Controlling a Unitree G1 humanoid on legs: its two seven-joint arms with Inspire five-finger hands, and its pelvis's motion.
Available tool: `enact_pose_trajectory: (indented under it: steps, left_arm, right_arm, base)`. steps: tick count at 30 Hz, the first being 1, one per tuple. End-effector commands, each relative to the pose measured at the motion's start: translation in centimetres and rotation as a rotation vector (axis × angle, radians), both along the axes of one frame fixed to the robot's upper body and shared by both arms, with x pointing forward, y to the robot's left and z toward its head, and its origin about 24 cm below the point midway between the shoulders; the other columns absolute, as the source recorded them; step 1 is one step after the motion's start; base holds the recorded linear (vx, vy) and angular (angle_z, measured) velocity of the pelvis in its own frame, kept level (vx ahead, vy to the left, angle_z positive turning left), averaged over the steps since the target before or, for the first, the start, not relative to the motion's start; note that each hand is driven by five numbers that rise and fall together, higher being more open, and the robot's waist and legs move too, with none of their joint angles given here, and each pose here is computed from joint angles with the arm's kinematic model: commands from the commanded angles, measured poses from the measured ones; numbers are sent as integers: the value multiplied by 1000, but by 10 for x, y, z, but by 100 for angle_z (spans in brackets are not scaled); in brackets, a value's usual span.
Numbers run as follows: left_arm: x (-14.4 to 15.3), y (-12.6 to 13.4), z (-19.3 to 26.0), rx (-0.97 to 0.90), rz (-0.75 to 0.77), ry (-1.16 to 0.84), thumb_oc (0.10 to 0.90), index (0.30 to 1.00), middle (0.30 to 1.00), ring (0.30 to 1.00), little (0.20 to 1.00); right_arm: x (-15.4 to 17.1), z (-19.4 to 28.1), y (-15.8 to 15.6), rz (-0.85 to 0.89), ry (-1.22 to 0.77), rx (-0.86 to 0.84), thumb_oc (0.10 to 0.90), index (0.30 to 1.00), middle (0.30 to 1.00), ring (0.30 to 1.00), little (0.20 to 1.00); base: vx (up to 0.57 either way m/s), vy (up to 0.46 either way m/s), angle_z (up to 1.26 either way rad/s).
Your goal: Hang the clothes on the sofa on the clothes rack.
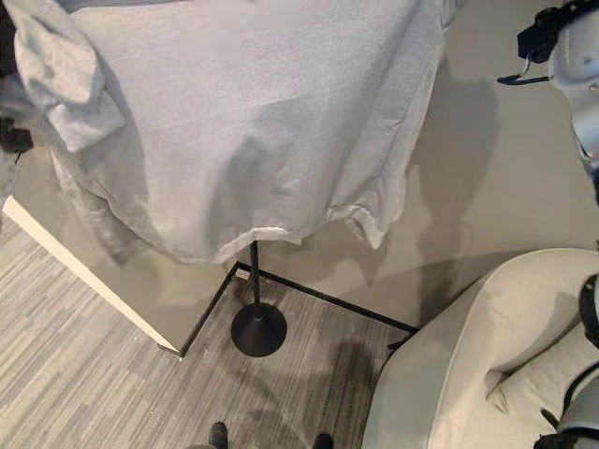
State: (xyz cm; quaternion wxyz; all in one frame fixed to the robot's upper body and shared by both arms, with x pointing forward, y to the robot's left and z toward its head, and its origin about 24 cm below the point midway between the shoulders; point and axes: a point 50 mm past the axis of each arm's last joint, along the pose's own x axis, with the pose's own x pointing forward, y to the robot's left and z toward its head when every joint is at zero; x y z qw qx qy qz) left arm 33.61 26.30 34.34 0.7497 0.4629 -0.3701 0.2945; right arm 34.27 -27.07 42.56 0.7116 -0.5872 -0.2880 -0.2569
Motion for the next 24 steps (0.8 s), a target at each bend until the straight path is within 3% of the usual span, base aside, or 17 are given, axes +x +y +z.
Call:
enact_pose_trajectory:
  steps: [1,8,14,17,24]
  left_arm:
    - [-19,-1,72,44,60,-197,400,300,300,300,300]
    - [-3,-27,84,93,65,-159,400,300,300,300,300]
    - [3,-26,65,88,91,-116,400,300,300,300,300]
    - [4,-18,46,67,102,-85,400,300,300,300,300]
    - [-3,29,-48,-90,144,113,400,300,300,300,300]
  right_arm:
    - [-38,68,-15,-168,-215,39,400,300,300,300,300]
    - [-19,55,-10,-198,-148,81,400,300,300,300,300]
    - [2,21,-8,-199,-37,52,400,300,300,300,300]
    - [8,3,-10,-180,0,65,400,300,300,300,300]
    - [15,-63,-17,-98,119,76,400,300,300,300,300]
  base:
    - [-17,-15,3]
    - [-12,-4,1]
    - [-8,0,-2]
    - [0,0,0]
    - [27,13,-5]
